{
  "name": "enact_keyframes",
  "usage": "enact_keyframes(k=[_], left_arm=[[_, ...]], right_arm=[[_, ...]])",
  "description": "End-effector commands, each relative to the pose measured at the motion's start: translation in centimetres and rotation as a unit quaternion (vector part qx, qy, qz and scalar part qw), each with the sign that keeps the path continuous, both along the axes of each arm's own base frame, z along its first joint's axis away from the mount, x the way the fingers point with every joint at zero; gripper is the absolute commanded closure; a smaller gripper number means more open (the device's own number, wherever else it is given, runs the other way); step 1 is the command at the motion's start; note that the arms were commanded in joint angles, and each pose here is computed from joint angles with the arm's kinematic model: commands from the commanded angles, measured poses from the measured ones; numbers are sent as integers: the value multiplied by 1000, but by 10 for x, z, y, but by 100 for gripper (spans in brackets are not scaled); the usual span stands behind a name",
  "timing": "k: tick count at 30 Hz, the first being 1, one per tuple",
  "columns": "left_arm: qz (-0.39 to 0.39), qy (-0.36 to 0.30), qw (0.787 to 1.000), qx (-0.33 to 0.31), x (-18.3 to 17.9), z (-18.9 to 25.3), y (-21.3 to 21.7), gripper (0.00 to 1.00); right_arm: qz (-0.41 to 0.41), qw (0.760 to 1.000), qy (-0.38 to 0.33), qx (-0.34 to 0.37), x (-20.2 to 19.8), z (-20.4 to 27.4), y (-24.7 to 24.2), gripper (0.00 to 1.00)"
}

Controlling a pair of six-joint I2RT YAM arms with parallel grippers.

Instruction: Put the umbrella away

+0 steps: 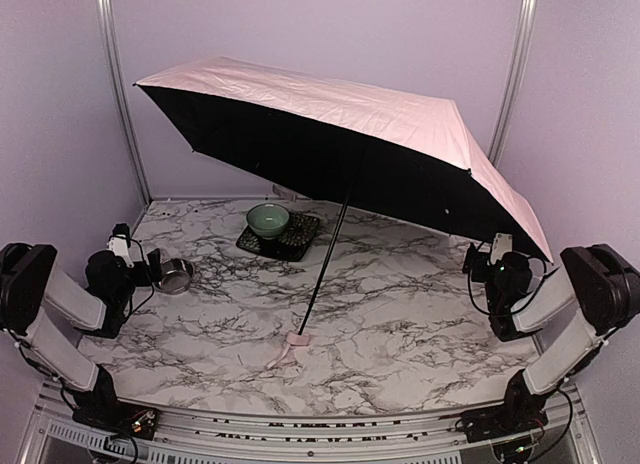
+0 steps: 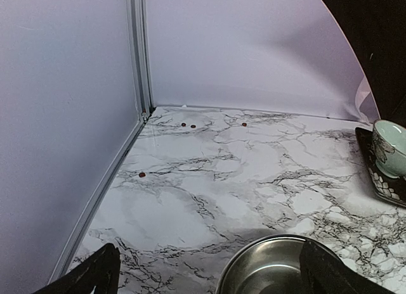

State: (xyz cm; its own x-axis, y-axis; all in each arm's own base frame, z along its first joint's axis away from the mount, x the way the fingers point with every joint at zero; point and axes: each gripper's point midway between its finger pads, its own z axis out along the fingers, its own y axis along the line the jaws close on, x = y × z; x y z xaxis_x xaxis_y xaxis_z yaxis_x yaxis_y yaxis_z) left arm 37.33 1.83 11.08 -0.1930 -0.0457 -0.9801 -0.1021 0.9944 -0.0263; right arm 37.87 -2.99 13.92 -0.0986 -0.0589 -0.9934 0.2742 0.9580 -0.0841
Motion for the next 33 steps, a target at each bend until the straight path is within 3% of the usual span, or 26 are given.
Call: enact_keyframes(k=[1,10,13,16,18,21,24,29,33], left_arm=[[-4,-27,1000,-6,9,14,0,1],[-24,-23,999,-2,14,22,-6,1],[14,33,999,-9,39,33,7,1],[15,21,999,-48,52,64,4,1],[-13,-10,996,-91,53,89,-13,9],[-87,-31,990,-109,40,112,-67,23],[-188,-43,979,-67,6,123,-153,25],[-372,35,920,-118,-35,89,-272,25],[-474,85,871,-101,-69,56,-346,20]], right_arm=[[-11,1000,-21,-1,5,12,-5,0],[-11,1000,-21,-1,5,12,-5,0],[-11,1000,-23,-1,4,12,-5,0],[-10,1000,-25,-2,3,13,-5,0],[-11,1000,-27,-2,2,14,-5,0],[-10,1000,-28,-3,2,14,-5,0],[-8,1000,-28,-3,1,14,-5,0],[-7,1000,-29,-3,2,14,-4,0],[-5,1000,-28,-3,2,14,-3,0]])
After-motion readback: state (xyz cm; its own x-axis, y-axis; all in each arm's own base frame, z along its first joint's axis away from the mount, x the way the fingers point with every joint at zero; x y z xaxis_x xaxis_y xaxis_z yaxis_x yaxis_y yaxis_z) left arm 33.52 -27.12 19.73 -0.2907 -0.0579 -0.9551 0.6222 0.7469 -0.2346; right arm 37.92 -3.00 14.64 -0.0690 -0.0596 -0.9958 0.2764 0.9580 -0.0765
